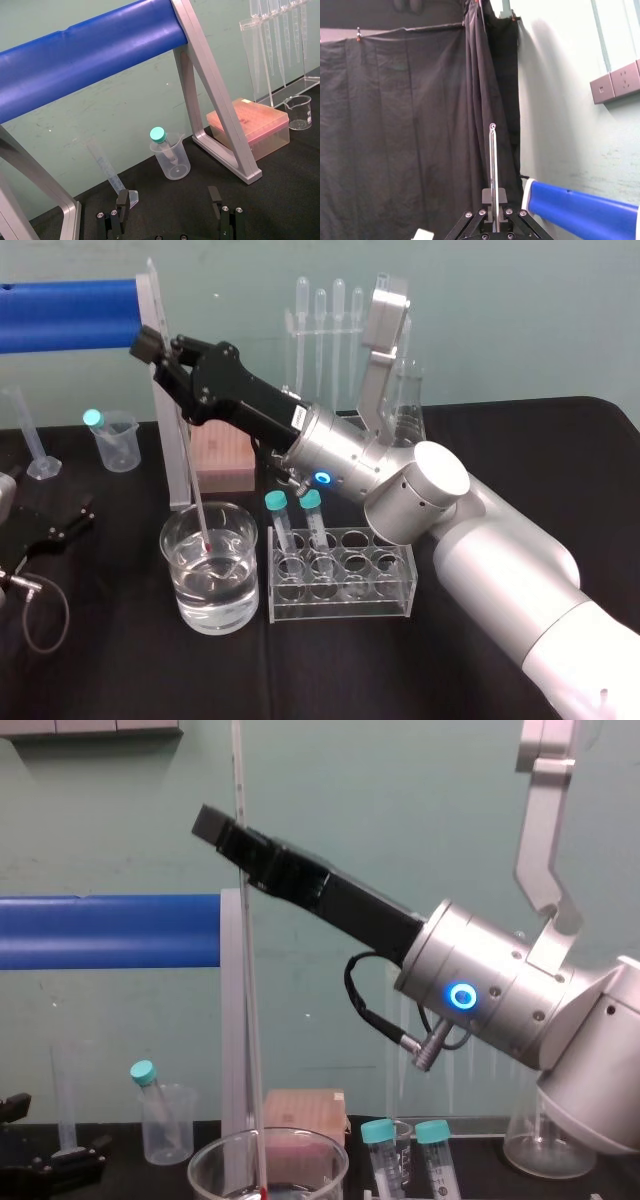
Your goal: Hold the thermometer with one hand and immerse one end into the beaker, then reinsert it into the test tube rack.
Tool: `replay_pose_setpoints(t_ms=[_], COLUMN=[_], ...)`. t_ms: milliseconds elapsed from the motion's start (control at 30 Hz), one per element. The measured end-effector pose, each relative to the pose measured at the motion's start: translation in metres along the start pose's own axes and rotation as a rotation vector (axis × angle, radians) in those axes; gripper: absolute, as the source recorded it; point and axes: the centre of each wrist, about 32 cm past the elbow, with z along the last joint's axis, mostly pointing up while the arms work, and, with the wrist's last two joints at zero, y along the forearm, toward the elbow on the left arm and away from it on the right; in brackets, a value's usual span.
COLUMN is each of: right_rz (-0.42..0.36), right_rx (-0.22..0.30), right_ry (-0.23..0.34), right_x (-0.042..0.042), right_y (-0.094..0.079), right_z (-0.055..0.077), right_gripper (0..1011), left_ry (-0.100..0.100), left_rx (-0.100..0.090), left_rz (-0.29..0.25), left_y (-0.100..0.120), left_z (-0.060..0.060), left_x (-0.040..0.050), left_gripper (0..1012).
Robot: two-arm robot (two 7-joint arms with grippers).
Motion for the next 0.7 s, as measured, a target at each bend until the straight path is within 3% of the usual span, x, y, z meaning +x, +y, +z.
replay_pose_setpoints(t_ms=[367, 700], right_rz=[0.007, 0.011], right_rx=[-0.061, -0.079], right_ry=[-0.010, 0.004], right_x=[0.0027, 0.0011], right_y=[-0.005, -0.009], right_z=[-0.014, -0.020], right_gripper=[55, 55], left_ry=[0.000, 0.000], left_rx=[0.000, 0.000], left_rz=[0.000, 0.000], left_y=[0.000, 0.000], left_z=[0.000, 0.000], left_x=[0.0000, 0.0000], left_gripper=[1008, 1008])
